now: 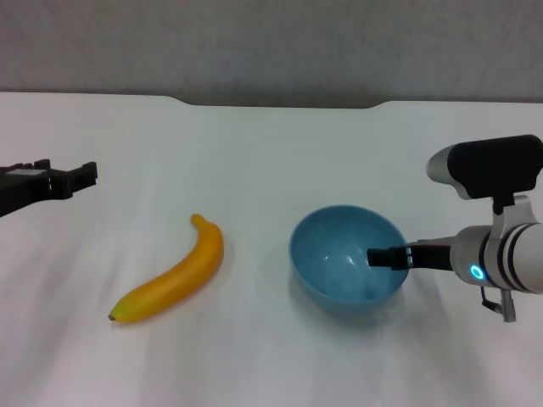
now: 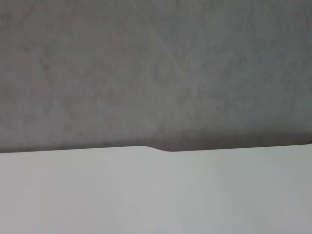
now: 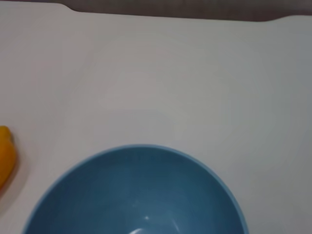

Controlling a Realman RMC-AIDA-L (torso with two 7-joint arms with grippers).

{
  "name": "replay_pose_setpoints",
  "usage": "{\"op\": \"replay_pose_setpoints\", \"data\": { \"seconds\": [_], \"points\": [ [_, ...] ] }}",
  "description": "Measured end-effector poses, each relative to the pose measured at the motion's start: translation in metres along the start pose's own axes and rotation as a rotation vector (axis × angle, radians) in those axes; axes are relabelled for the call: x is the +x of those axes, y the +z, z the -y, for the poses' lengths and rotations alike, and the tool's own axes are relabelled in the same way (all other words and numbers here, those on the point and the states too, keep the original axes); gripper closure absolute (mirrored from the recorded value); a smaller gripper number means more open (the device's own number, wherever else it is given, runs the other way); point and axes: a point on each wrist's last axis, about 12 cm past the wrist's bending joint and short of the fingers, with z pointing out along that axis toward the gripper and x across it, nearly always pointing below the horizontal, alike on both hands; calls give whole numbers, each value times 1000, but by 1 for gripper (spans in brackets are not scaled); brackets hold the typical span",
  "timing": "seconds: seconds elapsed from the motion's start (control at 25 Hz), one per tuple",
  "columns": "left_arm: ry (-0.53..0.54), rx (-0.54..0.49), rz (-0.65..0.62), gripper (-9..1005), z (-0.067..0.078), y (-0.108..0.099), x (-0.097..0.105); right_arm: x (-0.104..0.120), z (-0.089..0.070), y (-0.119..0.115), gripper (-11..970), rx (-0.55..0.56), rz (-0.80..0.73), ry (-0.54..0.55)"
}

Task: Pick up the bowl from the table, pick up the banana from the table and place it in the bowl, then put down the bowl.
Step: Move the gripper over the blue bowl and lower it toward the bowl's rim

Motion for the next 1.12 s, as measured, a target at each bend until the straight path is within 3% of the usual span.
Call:
{"op": "replay_pose_setpoints", "data": {
  "seconds": [0.68, 1.12],
  "points": [
    [-25, -11, -28, 213, -5, 2, 10, 4, 8, 10, 51, 7, -27, 51],
    [-35, -7, -24, 200, -4, 0, 11, 6, 10, 10, 276, 10, -8, 52]
  ]
}}
